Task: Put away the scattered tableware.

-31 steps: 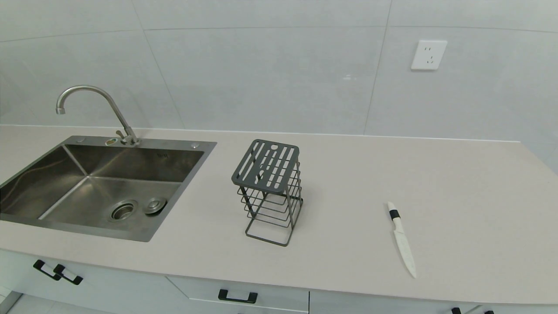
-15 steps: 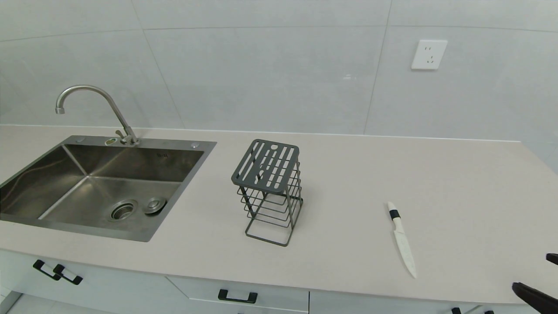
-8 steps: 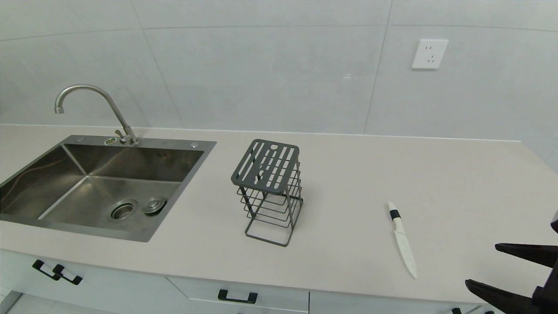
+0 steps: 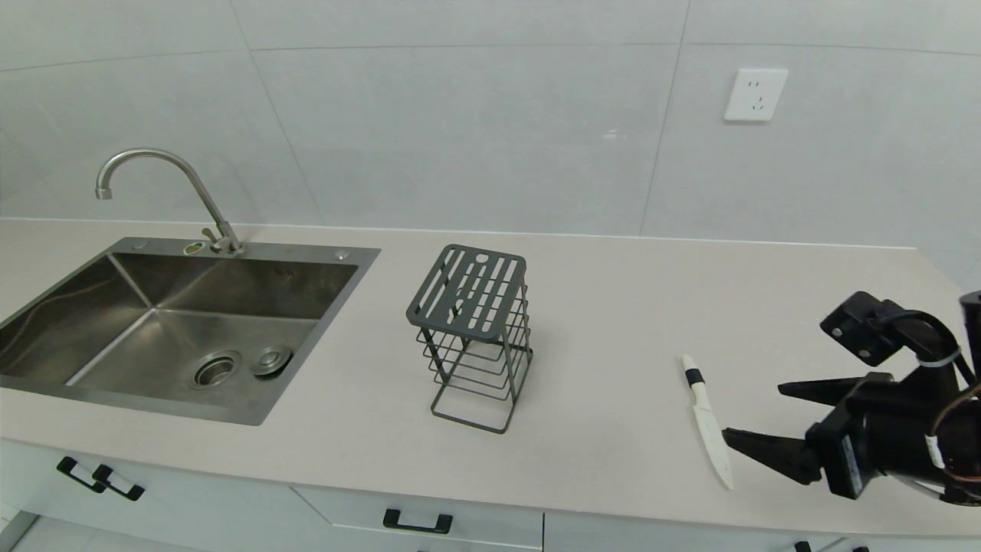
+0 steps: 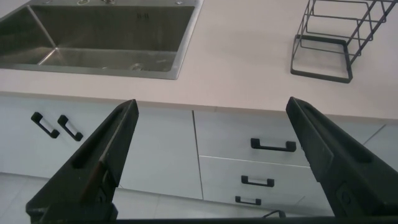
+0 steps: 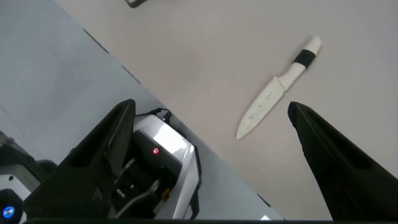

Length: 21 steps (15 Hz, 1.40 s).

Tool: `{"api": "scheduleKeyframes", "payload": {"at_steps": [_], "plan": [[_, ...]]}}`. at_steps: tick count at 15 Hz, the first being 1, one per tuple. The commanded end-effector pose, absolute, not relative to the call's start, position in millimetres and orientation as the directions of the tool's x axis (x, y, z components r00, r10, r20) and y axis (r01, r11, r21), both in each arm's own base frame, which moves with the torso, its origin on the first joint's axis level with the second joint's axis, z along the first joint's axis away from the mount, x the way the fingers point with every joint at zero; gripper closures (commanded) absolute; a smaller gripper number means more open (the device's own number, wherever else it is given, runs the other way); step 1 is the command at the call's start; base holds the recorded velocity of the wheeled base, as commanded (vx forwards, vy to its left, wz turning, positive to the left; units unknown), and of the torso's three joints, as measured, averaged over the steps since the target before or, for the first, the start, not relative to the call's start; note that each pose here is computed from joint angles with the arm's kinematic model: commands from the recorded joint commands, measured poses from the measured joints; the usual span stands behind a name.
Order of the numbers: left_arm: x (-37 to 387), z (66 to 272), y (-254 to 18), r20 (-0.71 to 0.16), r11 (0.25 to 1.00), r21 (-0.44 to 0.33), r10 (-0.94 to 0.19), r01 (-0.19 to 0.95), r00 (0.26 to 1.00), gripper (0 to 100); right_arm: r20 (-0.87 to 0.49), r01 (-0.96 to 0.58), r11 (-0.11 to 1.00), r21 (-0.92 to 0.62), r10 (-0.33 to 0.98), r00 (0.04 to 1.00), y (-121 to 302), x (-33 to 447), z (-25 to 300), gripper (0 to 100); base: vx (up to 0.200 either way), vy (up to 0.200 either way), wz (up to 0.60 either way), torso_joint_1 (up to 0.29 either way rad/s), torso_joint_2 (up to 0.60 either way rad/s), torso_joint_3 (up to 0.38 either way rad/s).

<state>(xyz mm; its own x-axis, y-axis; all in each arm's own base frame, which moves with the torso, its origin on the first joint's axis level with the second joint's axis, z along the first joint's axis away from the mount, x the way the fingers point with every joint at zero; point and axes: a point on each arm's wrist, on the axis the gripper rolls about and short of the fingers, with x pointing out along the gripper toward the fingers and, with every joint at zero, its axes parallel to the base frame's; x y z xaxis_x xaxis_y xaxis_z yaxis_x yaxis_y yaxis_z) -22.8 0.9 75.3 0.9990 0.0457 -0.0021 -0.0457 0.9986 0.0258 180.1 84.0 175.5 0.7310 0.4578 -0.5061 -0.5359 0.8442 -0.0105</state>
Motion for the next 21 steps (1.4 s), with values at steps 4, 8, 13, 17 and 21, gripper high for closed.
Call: {"api": "scheduleKeyframes", "payload": {"at_steps": [4, 8, 13, 17, 21], "plan": [[-23, 75, 1, -0.002, 0.999, 0.025, 0.046, -0.046, 0.999, 0, -0.506, -0.286, 0.942, 0.174, 0.335, 0.795, 131, 234, 167, 0, 0.0, 0.0, 0.0, 0.0, 0.0, 0.0], [-23, 75, 1, -0.002, 0.999, 0.018, 0.048, -0.047, 0.999, 0, -0.575, -0.242, 0.958, 0.155, 0.286, 0.767, 137, 246, 148, 0, 0.0, 0.0, 0.0, 0.0, 0.0, 0.0], [-23, 75, 1, -0.002, 0.999, 0.008, 0.048, -0.048, 0.999, 0, -0.625, -0.216, 0.974, 0.064, 0.208, 0.752, 119, 261, 131, 0, 0.0, 0.0, 0.0, 0.0, 0.0, 0.0], [-23, 75, 1, -0.002, 0.999, 0.008, 0.048, -0.048, 0.999, 0, -0.71, -0.214, 0.977, 0.007, 0.155, 0.687, 109, 260, 100, 0, 0.0, 0.0, 0.0, 0.0, 0.0, 0.0], [-23, 75, 1, -0.002, 0.999, 0.006, 0.048, -0.048, 0.999, 0, -0.723, -0.16, 0.986, -0.035, 0.086, 0.686, 107, 284, 76, 0, 0.0, 0.0, 0.0, 0.0, 0.0, 0.0]]}}
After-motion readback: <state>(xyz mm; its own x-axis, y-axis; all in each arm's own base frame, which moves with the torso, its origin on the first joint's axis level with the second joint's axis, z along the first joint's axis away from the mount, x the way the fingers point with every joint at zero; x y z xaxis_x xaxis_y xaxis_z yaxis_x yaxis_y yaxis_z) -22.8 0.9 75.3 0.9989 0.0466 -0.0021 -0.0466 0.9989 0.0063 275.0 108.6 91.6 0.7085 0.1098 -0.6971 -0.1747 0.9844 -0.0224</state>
